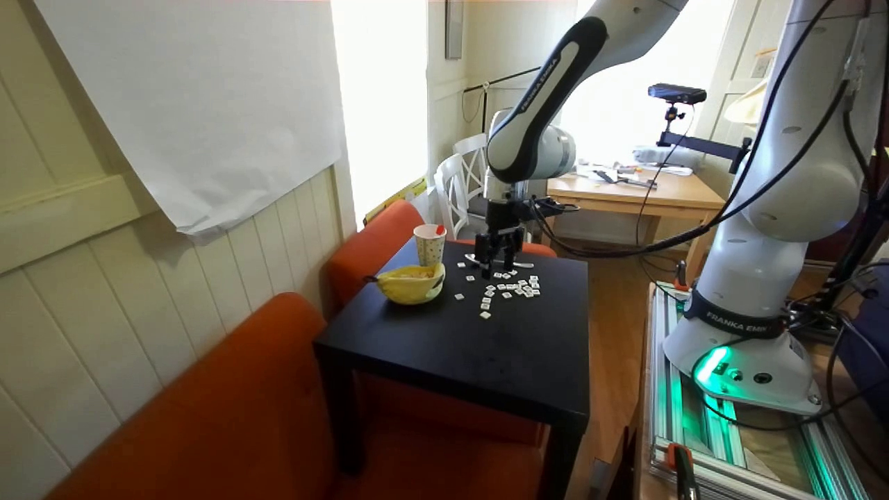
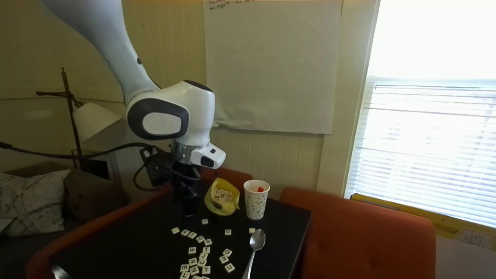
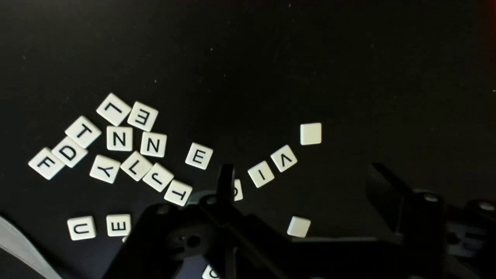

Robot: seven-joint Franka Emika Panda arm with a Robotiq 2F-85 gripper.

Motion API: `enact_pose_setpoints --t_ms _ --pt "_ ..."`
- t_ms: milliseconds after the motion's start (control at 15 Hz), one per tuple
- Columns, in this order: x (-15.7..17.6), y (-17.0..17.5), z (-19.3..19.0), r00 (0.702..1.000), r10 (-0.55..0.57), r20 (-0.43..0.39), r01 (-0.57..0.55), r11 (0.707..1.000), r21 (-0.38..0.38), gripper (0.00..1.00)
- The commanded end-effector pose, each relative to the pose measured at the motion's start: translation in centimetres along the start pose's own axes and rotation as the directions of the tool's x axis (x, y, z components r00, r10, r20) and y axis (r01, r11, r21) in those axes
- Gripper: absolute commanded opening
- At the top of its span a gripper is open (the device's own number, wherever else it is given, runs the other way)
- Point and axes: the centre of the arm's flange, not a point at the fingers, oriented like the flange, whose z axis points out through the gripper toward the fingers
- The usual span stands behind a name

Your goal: Pick up the object and align it with the other object in a straight line

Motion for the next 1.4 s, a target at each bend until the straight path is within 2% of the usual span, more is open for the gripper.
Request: enact_pose_setpoints --t_ms 0,200,467,533,667,933,1200,1333 --pt "-3.4 1.0 -3.5 0.992 0.122 0.02 -0.122 0.992 0.023 1.0" --pt "-4.1 1.6 -4.3 0.962 0.271 0.024 -0.272 0.962 0.032 1.0" --pt "-3.9 1.7 -4.6 0.921 0.389 -0.006 -0.388 0.921 0.044 1.0" --pt "-3.6 1.7 -4.4 0.917 0.398 -0.013 -0.397 0.917 0.044 0.75" --pt "-2.6 1.5 -3.6 0.933 0.355 -0.066 -0.355 0.935 0.014 0.66" --pt "-1.0 1.2 -2.0 0.958 0.247 -0.144 -0.258 0.964 -0.065 0.37" --pt "0.1 0.8 0.9 0.981 0.098 -0.166 -0.124 0.98 -0.153 0.08" --pt "0.8 0.4 2.3 0.984 0.044 -0.171 -0.076 0.98 -0.182 0.01"
